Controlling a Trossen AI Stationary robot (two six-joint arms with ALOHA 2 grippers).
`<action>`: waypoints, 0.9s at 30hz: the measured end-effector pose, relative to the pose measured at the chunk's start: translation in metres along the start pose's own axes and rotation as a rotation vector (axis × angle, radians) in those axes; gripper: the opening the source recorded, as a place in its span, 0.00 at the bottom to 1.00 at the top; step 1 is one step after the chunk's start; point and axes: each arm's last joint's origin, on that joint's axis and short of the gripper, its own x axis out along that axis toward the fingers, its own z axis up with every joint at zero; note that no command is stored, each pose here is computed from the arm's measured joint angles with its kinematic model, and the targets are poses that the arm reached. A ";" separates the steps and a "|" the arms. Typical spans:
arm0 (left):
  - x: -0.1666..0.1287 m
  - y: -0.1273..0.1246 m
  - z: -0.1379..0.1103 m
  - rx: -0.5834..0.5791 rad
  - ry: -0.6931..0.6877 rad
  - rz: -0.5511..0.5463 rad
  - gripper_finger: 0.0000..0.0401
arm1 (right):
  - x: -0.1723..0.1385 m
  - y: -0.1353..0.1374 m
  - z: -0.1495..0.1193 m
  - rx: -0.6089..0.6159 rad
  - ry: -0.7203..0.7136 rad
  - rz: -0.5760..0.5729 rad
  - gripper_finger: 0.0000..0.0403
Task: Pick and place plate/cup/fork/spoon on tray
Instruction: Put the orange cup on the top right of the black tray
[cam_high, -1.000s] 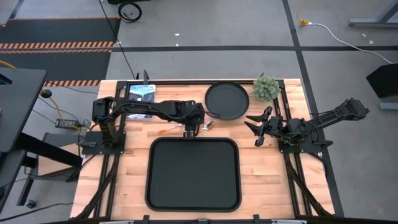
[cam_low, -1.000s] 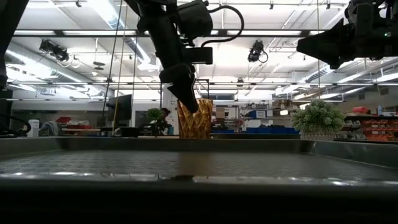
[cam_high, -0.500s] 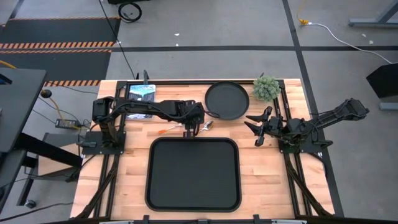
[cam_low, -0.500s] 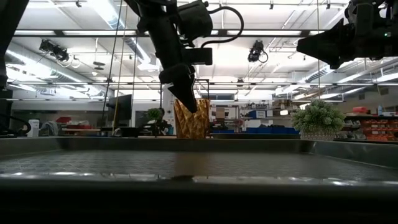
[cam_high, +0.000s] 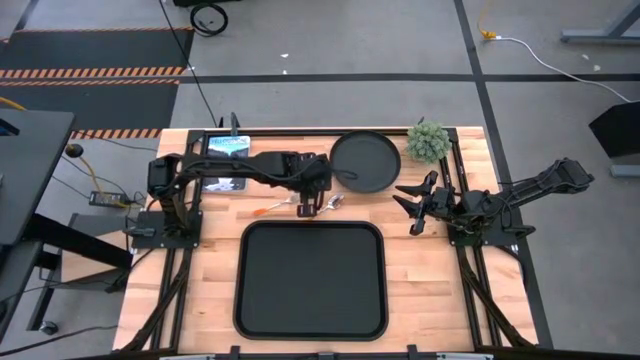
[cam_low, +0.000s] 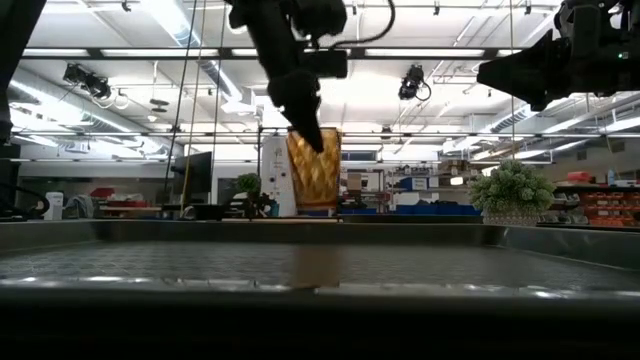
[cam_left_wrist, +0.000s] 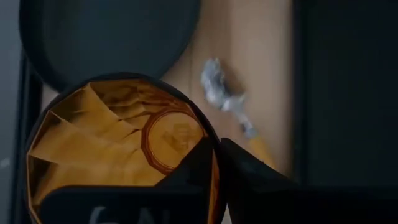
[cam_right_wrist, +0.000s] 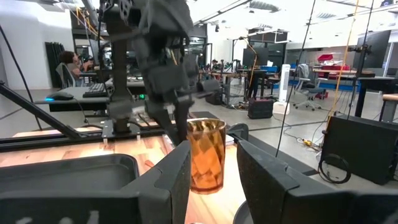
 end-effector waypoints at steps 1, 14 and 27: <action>-0.004 -0.001 0.004 -0.012 -0.023 -0.029 0.09 | 0.000 0.000 0.000 0.000 0.000 0.000 0.34; -0.018 -0.083 0.037 -0.006 -0.240 -0.310 0.08 | 0.000 0.000 0.000 0.000 0.000 0.000 0.34; 0.027 -0.139 0.063 0.077 -0.216 -0.295 0.07 | 0.000 0.000 0.000 0.000 0.000 -0.001 0.34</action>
